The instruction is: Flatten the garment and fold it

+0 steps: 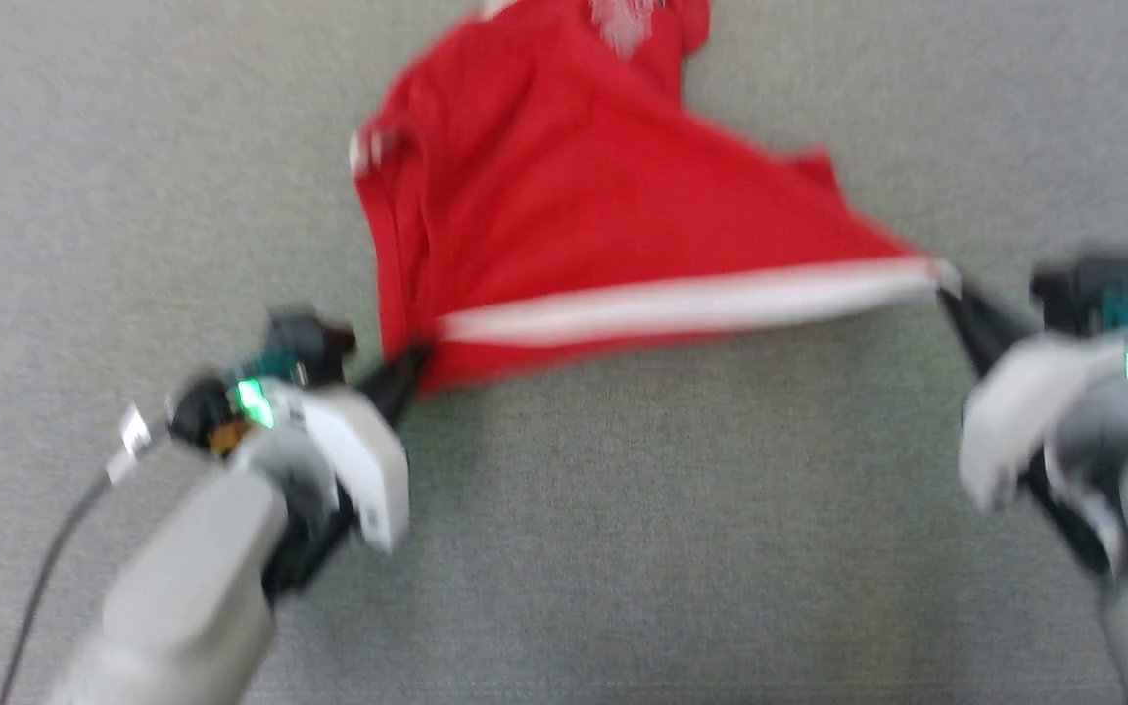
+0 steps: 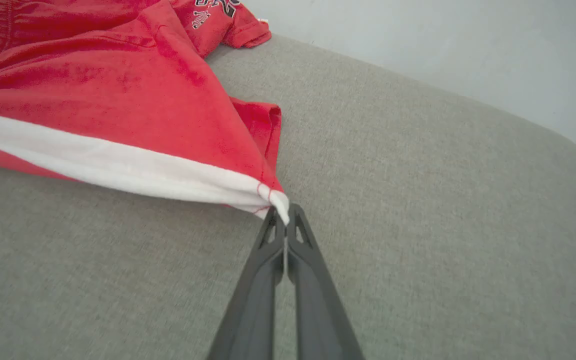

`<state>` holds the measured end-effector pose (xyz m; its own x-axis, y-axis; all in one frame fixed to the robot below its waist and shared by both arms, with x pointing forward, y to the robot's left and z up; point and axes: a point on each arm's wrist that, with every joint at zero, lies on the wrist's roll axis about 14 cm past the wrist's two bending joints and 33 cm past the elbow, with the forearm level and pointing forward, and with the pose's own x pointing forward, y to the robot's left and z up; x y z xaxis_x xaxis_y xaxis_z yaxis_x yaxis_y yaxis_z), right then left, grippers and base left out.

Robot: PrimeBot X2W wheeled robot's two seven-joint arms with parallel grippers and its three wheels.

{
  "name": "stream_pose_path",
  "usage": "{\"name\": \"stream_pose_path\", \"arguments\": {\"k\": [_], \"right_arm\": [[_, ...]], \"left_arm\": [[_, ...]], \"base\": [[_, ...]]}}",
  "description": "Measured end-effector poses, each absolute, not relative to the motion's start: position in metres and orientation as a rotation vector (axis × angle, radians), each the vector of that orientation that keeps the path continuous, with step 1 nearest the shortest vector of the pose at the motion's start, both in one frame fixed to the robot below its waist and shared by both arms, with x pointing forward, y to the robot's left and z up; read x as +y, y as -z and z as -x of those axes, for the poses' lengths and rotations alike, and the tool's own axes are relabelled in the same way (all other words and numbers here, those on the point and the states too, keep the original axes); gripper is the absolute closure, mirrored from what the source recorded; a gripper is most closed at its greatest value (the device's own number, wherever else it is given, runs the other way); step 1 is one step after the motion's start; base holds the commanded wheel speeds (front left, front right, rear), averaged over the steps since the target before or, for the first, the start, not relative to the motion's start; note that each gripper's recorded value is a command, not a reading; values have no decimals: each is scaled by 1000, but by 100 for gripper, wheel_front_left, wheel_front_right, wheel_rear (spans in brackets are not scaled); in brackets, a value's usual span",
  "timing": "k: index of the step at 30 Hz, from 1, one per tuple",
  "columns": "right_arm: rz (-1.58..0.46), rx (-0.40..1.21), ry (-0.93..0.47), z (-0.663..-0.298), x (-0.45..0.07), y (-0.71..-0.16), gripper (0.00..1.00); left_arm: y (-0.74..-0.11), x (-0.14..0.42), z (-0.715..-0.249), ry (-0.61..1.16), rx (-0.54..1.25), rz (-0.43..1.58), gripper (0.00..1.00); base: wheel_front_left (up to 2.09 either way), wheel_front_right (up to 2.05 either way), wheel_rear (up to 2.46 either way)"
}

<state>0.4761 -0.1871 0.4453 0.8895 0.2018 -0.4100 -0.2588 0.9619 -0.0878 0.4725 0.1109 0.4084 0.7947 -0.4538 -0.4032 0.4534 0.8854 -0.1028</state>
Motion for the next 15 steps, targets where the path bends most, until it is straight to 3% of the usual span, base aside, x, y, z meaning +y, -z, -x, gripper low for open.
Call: {"name": "stream_pose_path", "arguments": {"k": [9, 15], "right_arm": [[97, 554, -219, -375, -193, -444, 100], [62, 663, -193, -331, -195, -442, 100]], "left_arm": [[-406, 113, -384, 492, 557, 45, 100], [-409, 117, -343, 458, 604, 84, 100]], "base": [[0, 0, 0], [0, 0, 0]]}}
